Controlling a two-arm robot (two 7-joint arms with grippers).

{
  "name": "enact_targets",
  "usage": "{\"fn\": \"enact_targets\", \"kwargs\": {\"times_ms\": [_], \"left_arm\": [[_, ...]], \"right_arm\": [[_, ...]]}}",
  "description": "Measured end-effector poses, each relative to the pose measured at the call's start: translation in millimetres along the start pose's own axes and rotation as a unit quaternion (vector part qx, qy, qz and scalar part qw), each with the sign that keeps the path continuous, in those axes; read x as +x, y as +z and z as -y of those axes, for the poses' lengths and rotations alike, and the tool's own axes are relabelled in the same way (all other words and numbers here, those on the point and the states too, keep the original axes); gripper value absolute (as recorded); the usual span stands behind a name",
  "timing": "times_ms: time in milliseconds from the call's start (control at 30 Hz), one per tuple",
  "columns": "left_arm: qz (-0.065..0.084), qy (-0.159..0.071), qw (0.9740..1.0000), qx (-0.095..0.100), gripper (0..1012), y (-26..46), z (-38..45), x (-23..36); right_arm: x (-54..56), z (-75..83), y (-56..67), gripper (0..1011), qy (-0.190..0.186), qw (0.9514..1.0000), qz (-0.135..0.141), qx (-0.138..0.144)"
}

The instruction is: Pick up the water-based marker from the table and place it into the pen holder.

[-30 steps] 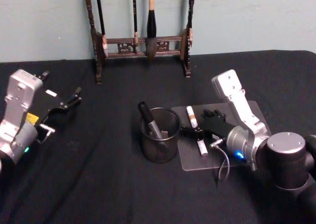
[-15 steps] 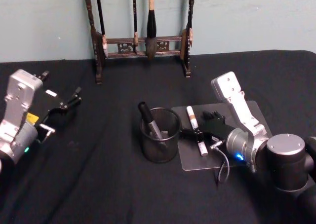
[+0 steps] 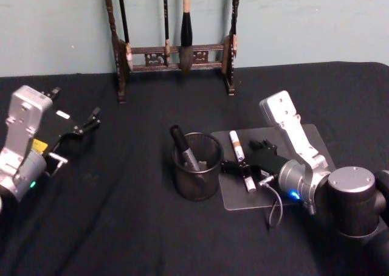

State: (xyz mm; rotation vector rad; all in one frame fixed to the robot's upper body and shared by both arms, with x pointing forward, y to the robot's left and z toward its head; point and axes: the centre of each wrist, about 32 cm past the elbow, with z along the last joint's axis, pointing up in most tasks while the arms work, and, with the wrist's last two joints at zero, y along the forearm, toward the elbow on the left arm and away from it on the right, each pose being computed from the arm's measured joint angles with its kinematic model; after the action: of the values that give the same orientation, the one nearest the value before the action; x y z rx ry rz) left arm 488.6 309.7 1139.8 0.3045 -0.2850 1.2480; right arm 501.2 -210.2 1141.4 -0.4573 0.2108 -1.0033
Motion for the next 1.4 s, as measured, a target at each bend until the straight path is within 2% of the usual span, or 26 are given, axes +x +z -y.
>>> {"fn": "enact_targets", "kwargs": {"times_ms": [633, 767, 1100, 1200, 1267, 1400], "left_arm": [[0.000, 0.000, 1.0000, 0.000, 1001, 0.0, 0.0, 0.0], [0.000, 0.000, 1.0000, 0.000, 1001, 0.0, 0.0, 0.0], [0.000, 0.000, 1.0000, 0.000, 1001, 0.0, 0.0, 0.0], [0.000, 0.000, 1.0000, 0.000, 1001, 0.0, 0.0, 0.0], [0.000, 0.000, 1.0000, 0.000, 1001, 0.0, 0.0, 0.0], [0.000, 0.000, 1.0000, 0.000, 1001, 0.0, 0.0, 0.0]], "right_arm": [[-0.8, -0.3, -0.4, 1003, -0.002, 1.0000, 0.007, 0.001], [-0.8, -0.2, -0.3, 942, -0.002, 1.0000, 0.007, 0.001], [-0.7, -0.1, -0.1, 664, -0.001, 1.0000, 0.006, 0.001], [-0.7, -0.1, -0.1, 563, -0.001, 1.0000, 0.006, 0.001], [-0.7, -0.1, -0.1, 460, -0.001, 1.0000, 0.006, 0.001], [-0.7, -0.1, -0.1, 358, -0.001, 1.0000, 0.005, 0.001]]}}
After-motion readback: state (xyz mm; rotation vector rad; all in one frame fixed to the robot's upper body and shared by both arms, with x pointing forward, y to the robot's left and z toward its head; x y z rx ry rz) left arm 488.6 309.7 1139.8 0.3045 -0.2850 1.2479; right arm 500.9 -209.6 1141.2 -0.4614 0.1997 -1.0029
